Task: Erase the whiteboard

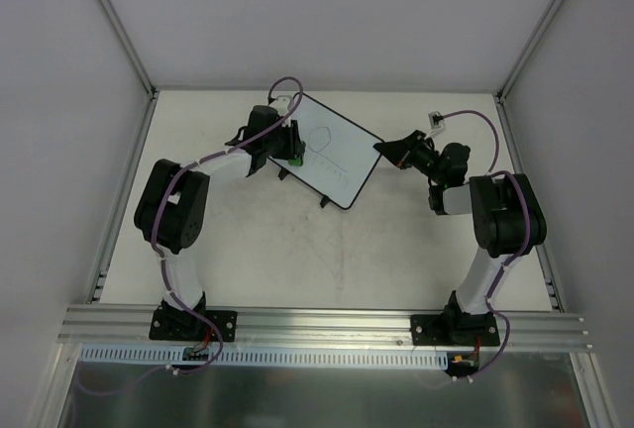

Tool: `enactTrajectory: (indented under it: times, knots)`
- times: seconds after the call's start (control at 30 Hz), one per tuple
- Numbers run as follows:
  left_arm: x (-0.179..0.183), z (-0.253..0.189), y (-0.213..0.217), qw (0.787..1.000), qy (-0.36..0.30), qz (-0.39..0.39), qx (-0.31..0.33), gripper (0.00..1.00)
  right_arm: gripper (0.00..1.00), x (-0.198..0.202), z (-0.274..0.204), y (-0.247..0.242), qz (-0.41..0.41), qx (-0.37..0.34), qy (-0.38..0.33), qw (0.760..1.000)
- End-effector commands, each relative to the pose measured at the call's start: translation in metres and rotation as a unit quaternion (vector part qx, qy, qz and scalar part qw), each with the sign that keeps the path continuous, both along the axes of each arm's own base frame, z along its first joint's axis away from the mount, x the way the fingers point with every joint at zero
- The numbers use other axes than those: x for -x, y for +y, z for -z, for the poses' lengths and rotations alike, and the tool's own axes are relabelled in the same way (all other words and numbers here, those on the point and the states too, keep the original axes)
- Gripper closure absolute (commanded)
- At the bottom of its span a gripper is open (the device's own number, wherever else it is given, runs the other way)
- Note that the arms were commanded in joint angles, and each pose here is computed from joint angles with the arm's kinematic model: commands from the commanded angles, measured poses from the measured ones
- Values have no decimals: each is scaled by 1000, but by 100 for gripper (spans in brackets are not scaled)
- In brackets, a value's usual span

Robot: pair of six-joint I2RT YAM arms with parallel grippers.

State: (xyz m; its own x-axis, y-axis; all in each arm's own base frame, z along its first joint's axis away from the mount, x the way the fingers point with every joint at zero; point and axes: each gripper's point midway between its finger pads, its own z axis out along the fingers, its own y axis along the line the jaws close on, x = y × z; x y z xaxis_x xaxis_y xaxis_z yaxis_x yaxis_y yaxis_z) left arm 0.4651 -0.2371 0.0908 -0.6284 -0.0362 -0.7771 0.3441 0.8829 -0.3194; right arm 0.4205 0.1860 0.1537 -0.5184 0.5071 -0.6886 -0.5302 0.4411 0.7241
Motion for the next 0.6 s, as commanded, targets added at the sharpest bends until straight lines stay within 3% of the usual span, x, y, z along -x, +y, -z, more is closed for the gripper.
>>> enactTrajectory:
  times: [0.0, 0.33, 0.57]
  knots:
    - [28, 32, -6, 999, 35, 14, -5, 100, 100, 14, -57, 9, -28, 5, -158, 987]
    - [44, 47, -4, 999, 47, 13, 8, 100, 100, 14, -58, 9, -27, 5, -159, 987]
    - [17, 23, -11, 1000, 21, 15, -1, 100, 100, 16, -58, 10, -29, 5, -160, 987]
